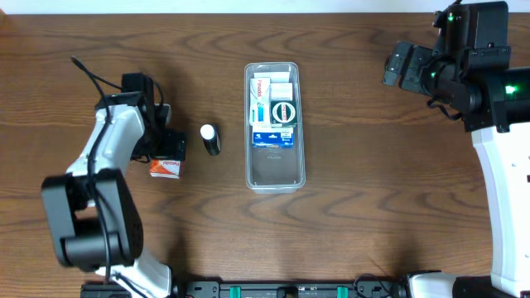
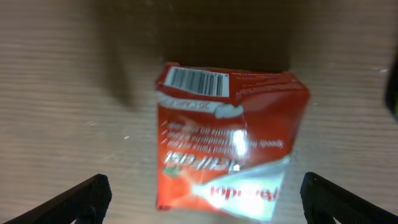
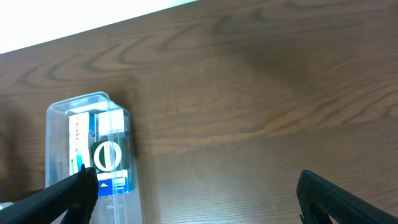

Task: Pack container
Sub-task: 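Carry the red box into the container with the left gripper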

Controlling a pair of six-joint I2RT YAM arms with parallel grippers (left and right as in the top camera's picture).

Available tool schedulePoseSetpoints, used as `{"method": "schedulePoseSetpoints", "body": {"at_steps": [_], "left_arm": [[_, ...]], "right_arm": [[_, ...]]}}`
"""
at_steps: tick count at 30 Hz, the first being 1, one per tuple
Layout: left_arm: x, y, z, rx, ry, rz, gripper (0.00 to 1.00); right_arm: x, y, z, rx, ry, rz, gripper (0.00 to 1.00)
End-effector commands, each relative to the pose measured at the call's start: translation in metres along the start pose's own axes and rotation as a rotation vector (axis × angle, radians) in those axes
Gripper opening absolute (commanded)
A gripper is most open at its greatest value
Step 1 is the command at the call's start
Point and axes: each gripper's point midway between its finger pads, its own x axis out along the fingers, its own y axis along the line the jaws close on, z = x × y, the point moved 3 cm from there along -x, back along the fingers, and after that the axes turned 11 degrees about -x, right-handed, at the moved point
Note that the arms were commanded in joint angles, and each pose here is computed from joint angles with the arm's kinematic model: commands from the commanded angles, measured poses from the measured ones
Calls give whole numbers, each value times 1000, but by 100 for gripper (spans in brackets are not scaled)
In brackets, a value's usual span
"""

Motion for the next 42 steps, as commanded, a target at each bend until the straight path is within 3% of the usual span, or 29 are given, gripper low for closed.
{"method": "schedulePoseSetpoints", "body": {"at_steps": [1, 6, 7, 9, 14, 21, 29, 35, 42], "left_arm": [[7, -1, 4, 16, 21, -9, 98], [19, -2, 8, 16, 26, -9, 98], [20, -2, 9, 16, 25, -9, 94], [21, -2, 9, 16, 25, -8, 72], [19, 0, 7, 12, 30, 0, 61], [-13, 6, 6, -24, -5, 36, 60], [-115, -3, 1, -107, -199, 2, 60], [-193, -68, -12, -66, -466, -165, 60], [-203, -178, -26, 125, -552, -331, 60]], "right_arm": [[-6, -2, 1, -7, -16, -4, 99], [-6, -2, 1, -7, -16, -4, 99], [-6, -2, 1, -7, -16, -4, 99], [-6, -2, 1, -7, -16, -4, 99], [-6, -2, 1, -7, -16, -4, 99], [-6, -2, 1, -7, -16, -4, 99], [-6, -2, 1, -7, -16, -4, 99], [-6, -2, 1, -7, -16, -4, 99], [-6, -2, 1, -7, -16, -4, 99]]}}
